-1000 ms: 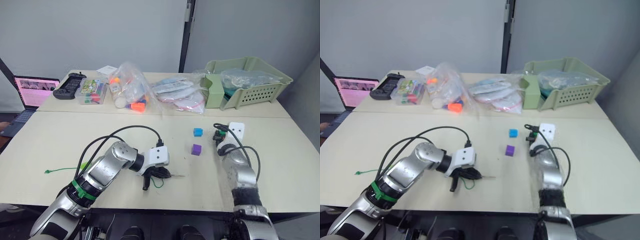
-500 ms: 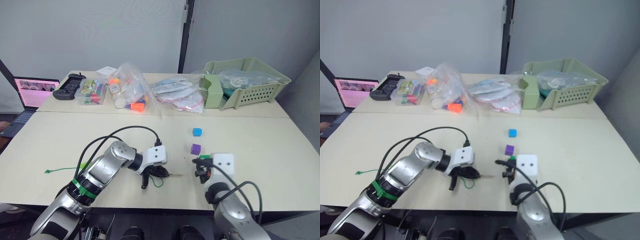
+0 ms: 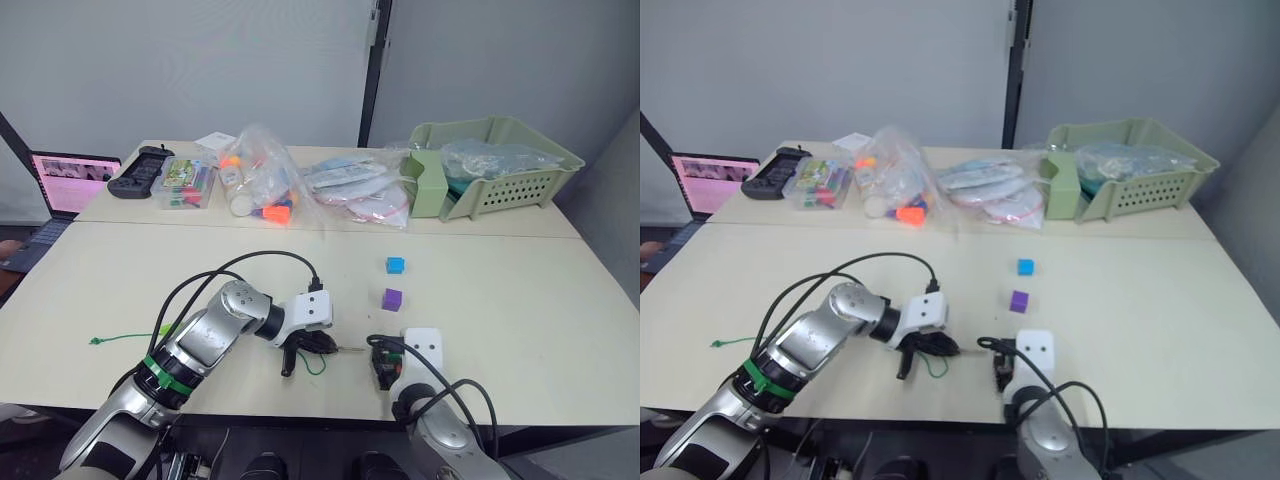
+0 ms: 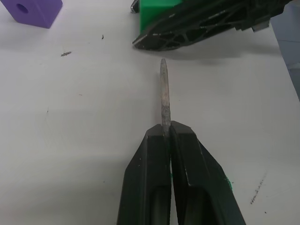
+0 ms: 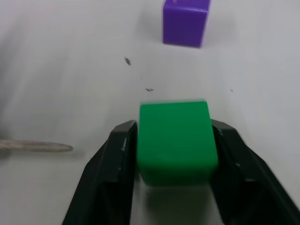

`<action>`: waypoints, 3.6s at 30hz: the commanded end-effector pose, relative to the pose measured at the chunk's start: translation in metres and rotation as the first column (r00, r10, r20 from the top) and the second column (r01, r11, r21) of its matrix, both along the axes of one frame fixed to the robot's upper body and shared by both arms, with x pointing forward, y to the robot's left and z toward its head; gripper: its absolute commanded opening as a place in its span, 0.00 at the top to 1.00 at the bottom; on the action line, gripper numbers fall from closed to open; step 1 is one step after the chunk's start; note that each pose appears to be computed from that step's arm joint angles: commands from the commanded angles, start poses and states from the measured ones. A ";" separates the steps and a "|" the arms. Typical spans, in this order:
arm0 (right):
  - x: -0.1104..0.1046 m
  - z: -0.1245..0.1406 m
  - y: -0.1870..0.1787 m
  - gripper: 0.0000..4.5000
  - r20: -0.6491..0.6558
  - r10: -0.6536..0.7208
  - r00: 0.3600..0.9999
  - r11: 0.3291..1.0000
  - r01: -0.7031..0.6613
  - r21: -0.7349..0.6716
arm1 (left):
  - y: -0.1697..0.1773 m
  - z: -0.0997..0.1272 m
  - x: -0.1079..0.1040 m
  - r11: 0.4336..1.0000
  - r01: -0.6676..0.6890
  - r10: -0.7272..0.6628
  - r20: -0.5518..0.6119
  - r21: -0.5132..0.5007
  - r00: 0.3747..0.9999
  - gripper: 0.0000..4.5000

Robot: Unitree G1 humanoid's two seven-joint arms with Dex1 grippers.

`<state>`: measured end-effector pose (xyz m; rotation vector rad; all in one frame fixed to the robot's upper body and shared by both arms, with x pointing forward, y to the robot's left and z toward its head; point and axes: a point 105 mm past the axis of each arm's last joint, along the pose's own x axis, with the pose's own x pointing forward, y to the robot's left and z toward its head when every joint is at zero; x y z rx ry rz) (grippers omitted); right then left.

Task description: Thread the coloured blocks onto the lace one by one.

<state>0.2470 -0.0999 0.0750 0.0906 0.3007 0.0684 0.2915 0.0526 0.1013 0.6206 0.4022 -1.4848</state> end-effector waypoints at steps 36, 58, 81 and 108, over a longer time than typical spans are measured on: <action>0.037 0.024 -0.055 0.34 -0.352 0.913 0.204 0.099 -0.951 -0.294 | -0.005 0.013 -0.017 1.000 0.005 -0.005 0.028 0.005 1.000 1.00; 0.020 0.010 -0.020 0.74 -0.332 0.919 0.212 0.122 -0.954 -0.273 | -0.017 0.009 -0.008 0.991 -0.070 0.064 0.058 0.110 0.996 1.00; 0.015 0.013 -0.009 0.74 -0.334 0.925 0.184 0.093 -0.958 -0.271 | -0.030 0.015 -0.011 0.996 -0.052 0.047 0.062 0.078 0.997 1.00; 0.014 0.016 0.005 0.74 -0.315 0.931 0.184 0.094 -0.956 -0.279 | -0.047 0.012 -0.026 0.999 0.028 -0.027 -0.007 0.026 1.000 1.00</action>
